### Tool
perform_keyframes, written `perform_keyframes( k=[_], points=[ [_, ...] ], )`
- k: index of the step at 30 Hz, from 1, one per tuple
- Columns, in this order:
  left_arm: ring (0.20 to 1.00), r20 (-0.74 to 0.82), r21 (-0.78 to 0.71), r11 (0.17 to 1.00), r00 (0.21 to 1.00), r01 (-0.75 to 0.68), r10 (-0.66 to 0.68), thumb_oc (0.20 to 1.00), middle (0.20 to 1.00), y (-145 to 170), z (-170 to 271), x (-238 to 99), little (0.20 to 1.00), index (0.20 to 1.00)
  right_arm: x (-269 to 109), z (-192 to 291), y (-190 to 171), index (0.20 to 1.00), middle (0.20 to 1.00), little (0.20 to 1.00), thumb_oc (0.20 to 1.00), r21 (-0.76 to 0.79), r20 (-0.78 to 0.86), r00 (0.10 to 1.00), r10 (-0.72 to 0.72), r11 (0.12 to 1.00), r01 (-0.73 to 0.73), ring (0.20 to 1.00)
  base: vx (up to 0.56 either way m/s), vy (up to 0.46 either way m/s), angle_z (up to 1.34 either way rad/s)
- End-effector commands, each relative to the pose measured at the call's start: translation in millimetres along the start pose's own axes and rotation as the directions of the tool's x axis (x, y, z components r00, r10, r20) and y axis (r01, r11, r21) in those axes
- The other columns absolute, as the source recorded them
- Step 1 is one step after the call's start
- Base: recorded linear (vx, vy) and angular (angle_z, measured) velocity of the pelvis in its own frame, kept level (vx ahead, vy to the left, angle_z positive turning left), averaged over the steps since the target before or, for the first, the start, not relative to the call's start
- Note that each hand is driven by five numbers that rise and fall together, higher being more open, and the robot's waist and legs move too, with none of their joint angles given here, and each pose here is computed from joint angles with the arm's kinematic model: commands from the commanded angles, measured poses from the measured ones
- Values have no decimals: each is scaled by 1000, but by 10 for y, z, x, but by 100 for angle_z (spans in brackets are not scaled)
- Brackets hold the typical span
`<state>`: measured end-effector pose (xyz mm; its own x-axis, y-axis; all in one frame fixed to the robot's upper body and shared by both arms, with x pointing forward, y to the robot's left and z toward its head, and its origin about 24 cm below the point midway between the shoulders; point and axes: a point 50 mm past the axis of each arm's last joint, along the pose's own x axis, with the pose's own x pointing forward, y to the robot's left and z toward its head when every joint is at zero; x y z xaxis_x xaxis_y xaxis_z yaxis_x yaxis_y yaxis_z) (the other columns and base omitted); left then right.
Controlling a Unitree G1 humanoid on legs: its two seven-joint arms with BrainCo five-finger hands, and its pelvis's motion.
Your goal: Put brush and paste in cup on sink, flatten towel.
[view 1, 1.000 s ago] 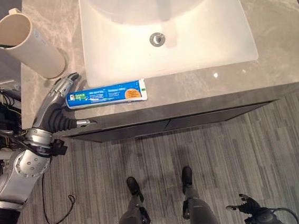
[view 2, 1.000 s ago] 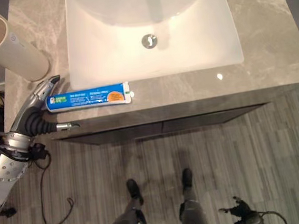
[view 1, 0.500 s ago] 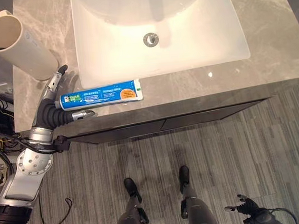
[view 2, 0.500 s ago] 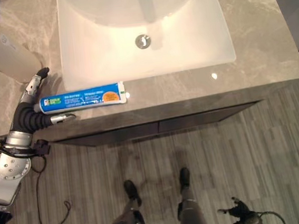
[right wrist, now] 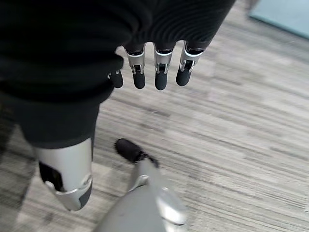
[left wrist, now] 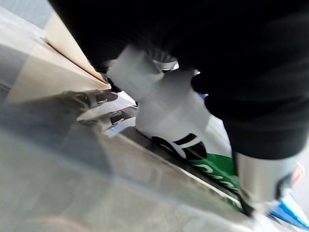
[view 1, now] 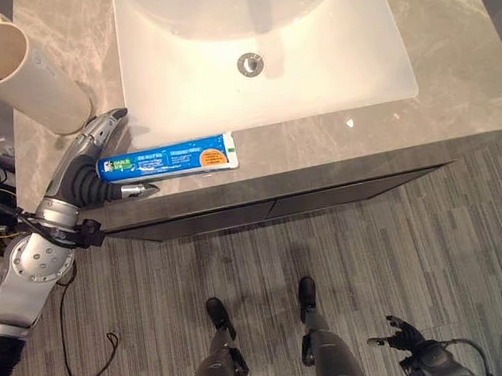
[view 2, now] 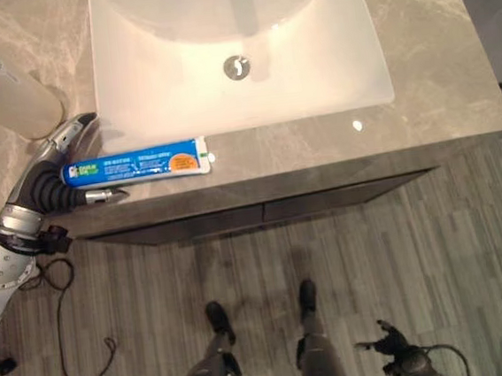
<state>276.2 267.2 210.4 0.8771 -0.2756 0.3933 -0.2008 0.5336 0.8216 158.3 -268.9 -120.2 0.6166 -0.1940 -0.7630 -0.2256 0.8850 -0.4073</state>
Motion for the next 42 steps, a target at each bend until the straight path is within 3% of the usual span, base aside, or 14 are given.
perform_keyframes(
  k=[1,5,12,15,16,23,26,30,34,36,37,38,39,42],
  points=[
    [815,-4,42,994,995,98,-98,815,815,-123,-29,-34,815,815,-18,-26,-21,1000,1000,1000,1000,-3,4,1000,-5,1000,5,1000,-17,-19,-18],
    [645,-18,65,989,991,133,-132,645,645,-162,-55,-73,645,645,-28,-15,-44,1000,1000,1000,1000,-74,20,1000,-13,997,15,1000,-22,-24,-8],
    [498,12,159,946,957,283,-289,498,498,-225,23,-75,498,498,-66,-180,-210,1000,1000,1000,1000,-54,-41,996,-85,995,82,1000,-24,-13,-7],
    [228,36,208,923,941,324,-338,228,228,-249,81,-44,228,228,-94,-311,-267,1000,1000,1000,1000,-24,-100,989,-113,994,111,1000,-42,-10,-4],
    [200,58,231,919,938,320,-341,200,200,-249,126,-30,200,200,-102,-349,-275,1000,1000,1000,1000,-4,-116,986,-120,993,121,1000,-23,-31,-12],
    [200,195,264,946,950,189,-244,200,200,-115,402,23,200,200,-366,-1021,-173,1000,1000,1000,1000,58,-393,915,-90,991,123,1000,33,-51,-8],
    [200,264,323,944,951,70,-161,200,200,32,527,82,200,200,-452,-1153,-273,1000,1000,1000,1000,320,-446,885,-135,899,299,1000,83,-74,19],
    [200,339,349,928,941,-129,3,200,200,231,602,130,200,200,-421,-881,-786,1000,1000,1000,1000,486,-310,883,-352,740,465,1000,38,-61,17],
    [200,367,365,866,908,-342,203,200,200,434,602,143,200,200,-669,-267,-1694,1000,1000,1000,1000,565,-71,713,-698,561,605,1000,32,-11,16],
    [200,381,359,855,895,-375,233,200,200,462,622,143,200,200,-765,-116,-1844,1000,1000,1000,1000,576,-9,660,-751,536,618,1000,25,8,11],
    [200,409,371,798,855,-475,319,200,200,590,666,150,200,200,-1076,623,-2117,1000,1000,1000,1000,636,270,476,-837,526,565,1000,39,13,8],
    [200,443,363,777,829,-514,341,200,200,628,726,164,200,200,-1195,836,-2145,1000,1000,1000,1000,678,342,400,-850,518,521,1000,40,12,4],
    [200,444,363,776,828,-516,342,200,200,629,729,167,200,200,-1200,835,-2143,1000,1000,1000,1000,679,341,399,-851,517,521,1000,0,0,0],
    [200,541,300,705,723,-643,430,200,200,766,954,299,200,200,-1809,1959,-2051,1000,1000,1000,1000,637,727,64,-684,706,310,1000,49,8,-1]
  ],
)
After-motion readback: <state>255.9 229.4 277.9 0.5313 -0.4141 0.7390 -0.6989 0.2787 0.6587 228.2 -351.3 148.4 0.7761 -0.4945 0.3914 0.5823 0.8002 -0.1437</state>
